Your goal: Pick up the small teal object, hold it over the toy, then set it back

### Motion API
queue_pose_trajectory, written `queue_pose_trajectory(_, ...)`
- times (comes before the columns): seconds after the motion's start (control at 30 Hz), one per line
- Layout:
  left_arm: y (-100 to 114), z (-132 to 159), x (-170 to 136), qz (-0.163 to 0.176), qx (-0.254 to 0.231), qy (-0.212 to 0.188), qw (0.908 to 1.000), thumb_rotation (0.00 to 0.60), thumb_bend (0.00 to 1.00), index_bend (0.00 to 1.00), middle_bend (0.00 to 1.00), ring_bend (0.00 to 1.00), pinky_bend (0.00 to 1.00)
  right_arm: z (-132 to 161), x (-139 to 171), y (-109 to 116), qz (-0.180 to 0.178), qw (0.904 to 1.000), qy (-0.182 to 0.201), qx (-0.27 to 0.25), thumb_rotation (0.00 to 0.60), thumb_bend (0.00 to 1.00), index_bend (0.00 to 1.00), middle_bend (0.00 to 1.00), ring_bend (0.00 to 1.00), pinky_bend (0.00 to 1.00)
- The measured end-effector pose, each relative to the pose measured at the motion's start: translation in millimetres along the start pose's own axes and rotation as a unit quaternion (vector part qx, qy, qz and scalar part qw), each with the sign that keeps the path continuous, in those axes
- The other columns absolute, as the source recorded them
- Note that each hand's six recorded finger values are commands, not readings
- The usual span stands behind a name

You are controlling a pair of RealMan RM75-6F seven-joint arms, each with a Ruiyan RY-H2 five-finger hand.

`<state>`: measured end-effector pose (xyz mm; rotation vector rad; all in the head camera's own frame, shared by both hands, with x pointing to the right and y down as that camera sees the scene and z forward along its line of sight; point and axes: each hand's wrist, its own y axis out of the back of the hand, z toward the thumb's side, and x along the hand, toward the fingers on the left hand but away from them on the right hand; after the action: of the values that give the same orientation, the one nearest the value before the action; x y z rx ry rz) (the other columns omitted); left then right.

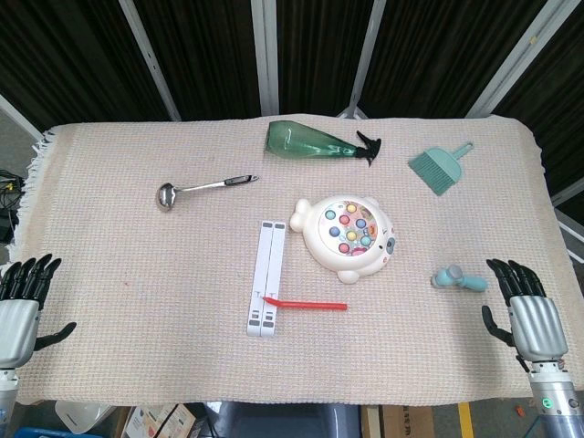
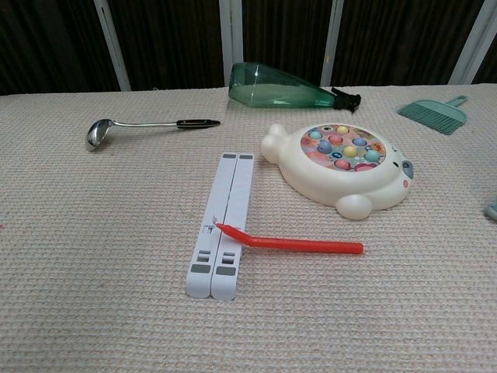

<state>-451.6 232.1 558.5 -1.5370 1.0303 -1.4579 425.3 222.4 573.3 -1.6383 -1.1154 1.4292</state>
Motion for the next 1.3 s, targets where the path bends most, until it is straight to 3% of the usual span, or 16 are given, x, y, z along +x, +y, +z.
queue_pose_trajectory(0.27, -0.5, 0.4, 0.1, -0.002, 0.002, 0.002, 1.0000, 0.600, 0.09, 0.06, 0.02, 0.00, 0.00, 0.7, -3.1, -1.3, 0.007, 1.0000, 0.000, 0.001, 0.600, 0.47, 0.10, 0.16, 0.10, 0.12)
queue_pose_trajectory(0.47, 0.6, 1.3, -1.7, -0.001, 0.001, 0.001, 1.0000, 0.600, 0.09, 0.06, 0.02, 0.00, 0.00, -2.8, -15.6, -3.1, 0.031, 0.9995, 0.001, 0.004, 0.600, 0.47, 0.09, 0.16, 0.10, 0.12)
queue_pose_trajectory(0.9, 5.7, 7.6, 0.1, 0.000, 0.007, -0.008, 0.9999, 0.600, 0.09, 0.06, 0.02, 0.00, 0.00, -25.0, -75.8, -27.5, 0.152, 0.9879, -0.016, 0.025, 0.600, 0.47, 0.10, 0.17, 0.10, 0.12)
queue_pose_trajectory(1.3, 5.1, 14.9, 3.2, -0.007, 0.011, -0.013, 0.9998, 0.600, 0.09, 0.06, 0.02, 0.00, 0.00, -30.4, -97.5, -65.4, 0.219, 0.9748, -0.024, 0.033, 0.600, 0.47, 0.18, 0.22, 0.11, 0.12)
